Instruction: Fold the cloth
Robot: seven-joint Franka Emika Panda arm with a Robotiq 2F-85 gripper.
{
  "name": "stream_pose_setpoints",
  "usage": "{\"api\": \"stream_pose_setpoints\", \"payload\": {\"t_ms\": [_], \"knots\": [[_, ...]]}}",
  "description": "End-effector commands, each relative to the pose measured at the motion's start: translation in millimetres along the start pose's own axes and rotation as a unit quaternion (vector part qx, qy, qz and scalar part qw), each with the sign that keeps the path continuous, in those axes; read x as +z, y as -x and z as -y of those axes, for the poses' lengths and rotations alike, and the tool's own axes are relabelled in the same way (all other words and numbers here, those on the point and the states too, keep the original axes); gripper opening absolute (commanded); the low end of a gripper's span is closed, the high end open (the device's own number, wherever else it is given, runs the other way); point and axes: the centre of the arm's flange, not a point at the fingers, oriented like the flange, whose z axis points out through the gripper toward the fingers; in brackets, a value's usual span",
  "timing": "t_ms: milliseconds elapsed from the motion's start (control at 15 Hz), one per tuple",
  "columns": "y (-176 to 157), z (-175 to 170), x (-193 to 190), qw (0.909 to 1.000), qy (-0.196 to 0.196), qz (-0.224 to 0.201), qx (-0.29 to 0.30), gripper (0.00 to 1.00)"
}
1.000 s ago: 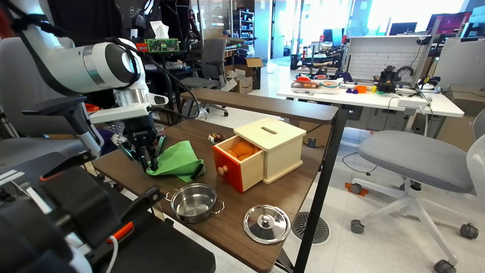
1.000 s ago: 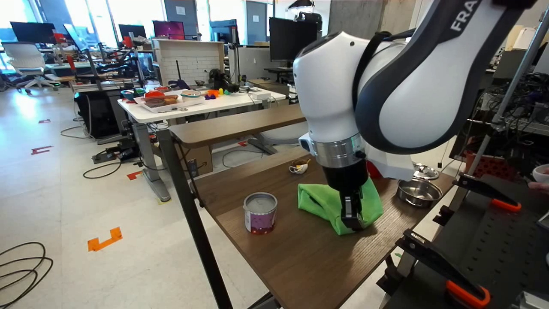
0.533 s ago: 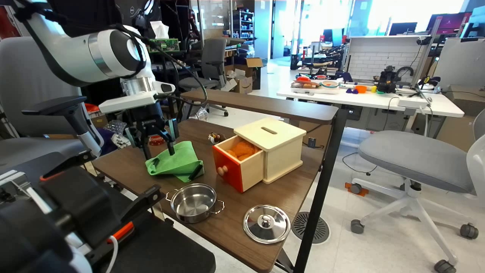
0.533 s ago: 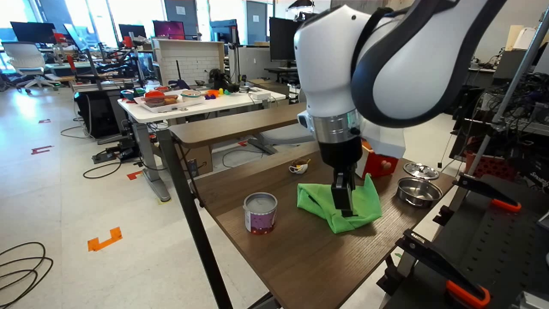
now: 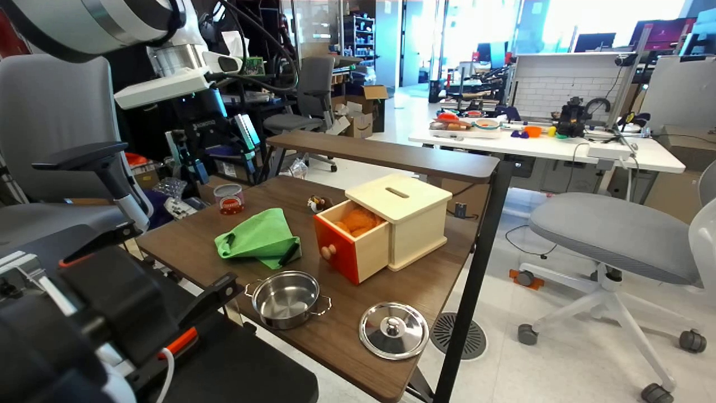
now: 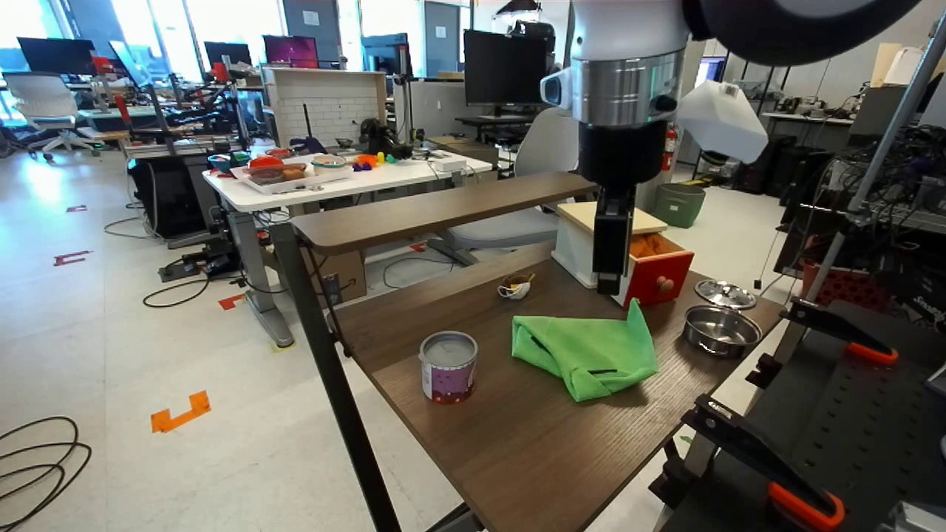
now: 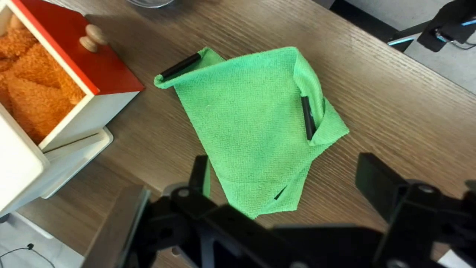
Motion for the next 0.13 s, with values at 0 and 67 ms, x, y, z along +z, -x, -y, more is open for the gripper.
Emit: {"api": "stream_pose_setpoints", "payload": {"t_ms": [0, 67], "knots": [[1.6, 1.1, 0.5, 1.0000, -0.001, 0.001, -0.001, 1.00], [2.4, 2.2, 1.5, 1.0000, -0.001, 0.001, -0.001, 1.00]]}}
